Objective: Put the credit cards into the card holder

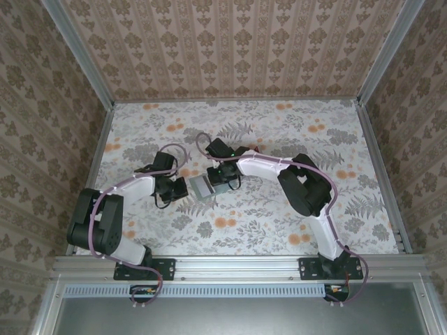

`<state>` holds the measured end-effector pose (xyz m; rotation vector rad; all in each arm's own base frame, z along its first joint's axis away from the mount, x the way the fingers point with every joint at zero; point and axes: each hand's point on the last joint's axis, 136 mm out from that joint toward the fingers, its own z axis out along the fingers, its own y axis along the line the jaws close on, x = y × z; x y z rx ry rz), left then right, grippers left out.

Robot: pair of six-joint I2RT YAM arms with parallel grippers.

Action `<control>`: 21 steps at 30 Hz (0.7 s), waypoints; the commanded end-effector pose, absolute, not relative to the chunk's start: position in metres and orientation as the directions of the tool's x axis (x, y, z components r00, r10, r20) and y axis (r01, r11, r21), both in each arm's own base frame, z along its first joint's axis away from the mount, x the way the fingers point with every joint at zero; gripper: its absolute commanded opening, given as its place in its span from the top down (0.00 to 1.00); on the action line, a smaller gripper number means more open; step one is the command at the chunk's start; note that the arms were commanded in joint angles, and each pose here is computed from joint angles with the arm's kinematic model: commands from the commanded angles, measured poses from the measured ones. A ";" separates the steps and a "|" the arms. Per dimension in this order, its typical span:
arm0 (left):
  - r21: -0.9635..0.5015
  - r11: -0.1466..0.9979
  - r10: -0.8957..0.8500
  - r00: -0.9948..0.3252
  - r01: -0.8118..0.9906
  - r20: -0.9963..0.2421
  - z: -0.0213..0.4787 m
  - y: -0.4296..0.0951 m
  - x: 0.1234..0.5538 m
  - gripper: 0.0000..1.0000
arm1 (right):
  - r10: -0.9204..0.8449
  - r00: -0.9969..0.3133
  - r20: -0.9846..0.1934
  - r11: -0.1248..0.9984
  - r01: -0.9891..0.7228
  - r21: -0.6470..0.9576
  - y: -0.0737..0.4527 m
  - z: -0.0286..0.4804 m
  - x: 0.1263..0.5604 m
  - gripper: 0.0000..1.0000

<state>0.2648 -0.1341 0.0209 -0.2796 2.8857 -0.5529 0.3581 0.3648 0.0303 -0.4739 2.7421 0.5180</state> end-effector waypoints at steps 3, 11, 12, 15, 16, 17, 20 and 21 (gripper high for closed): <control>-0.400 0.906 -0.227 -0.956 -0.138 -0.185 0.045 -0.135 0.270 0.91 | -0.276 -0.876 -0.395 0.884 -0.393 0.253 0.360 0.049 0.362 0.87; -0.392 0.916 -0.199 -0.948 -0.089 -0.248 0.073 -0.137 0.289 0.89 | -0.223 -0.875 -0.431 0.910 -0.345 0.229 0.324 0.062 0.379 0.87; -0.394 0.915 -0.196 -0.947 -0.083 -0.256 0.076 -0.138 0.294 0.89 | -0.218 -0.871 -0.441 0.905 -0.349 0.242 0.326 0.068 0.378 0.87; -0.399 0.915 -0.181 -0.945 -0.060 -0.273 0.082 -0.144 0.311 0.88 | -0.216 -0.869 -0.445 0.878 -0.372 0.301 0.335 0.085 0.370 0.86; -0.406 0.913 -0.174 -0.945 -0.049 -0.278 0.084 -0.148 0.319 0.88 | -0.213 -0.871 -0.444 0.872 -0.374 0.315 0.336 0.088 0.367 0.86; -0.412 0.911 -0.167 -0.945 -0.038 -0.283 0.085 -0.152 0.326 0.88 | -0.211 -0.872 -0.442 0.869 -0.374 0.323 0.336 0.089 0.363 0.86; -0.417 0.909 -0.147 -0.948 -0.017 -0.283 0.082 -0.161 0.345 0.87 | -0.211 -0.879 -0.428 0.863 -0.373 0.340 0.335 0.086 0.349 0.86; -0.414 0.910 -0.139 -0.950 -0.011 -0.279 0.079 -0.163 0.350 0.87 | -0.219 -0.883 -0.414 0.864 -0.373 0.338 0.334 0.081 0.343 0.86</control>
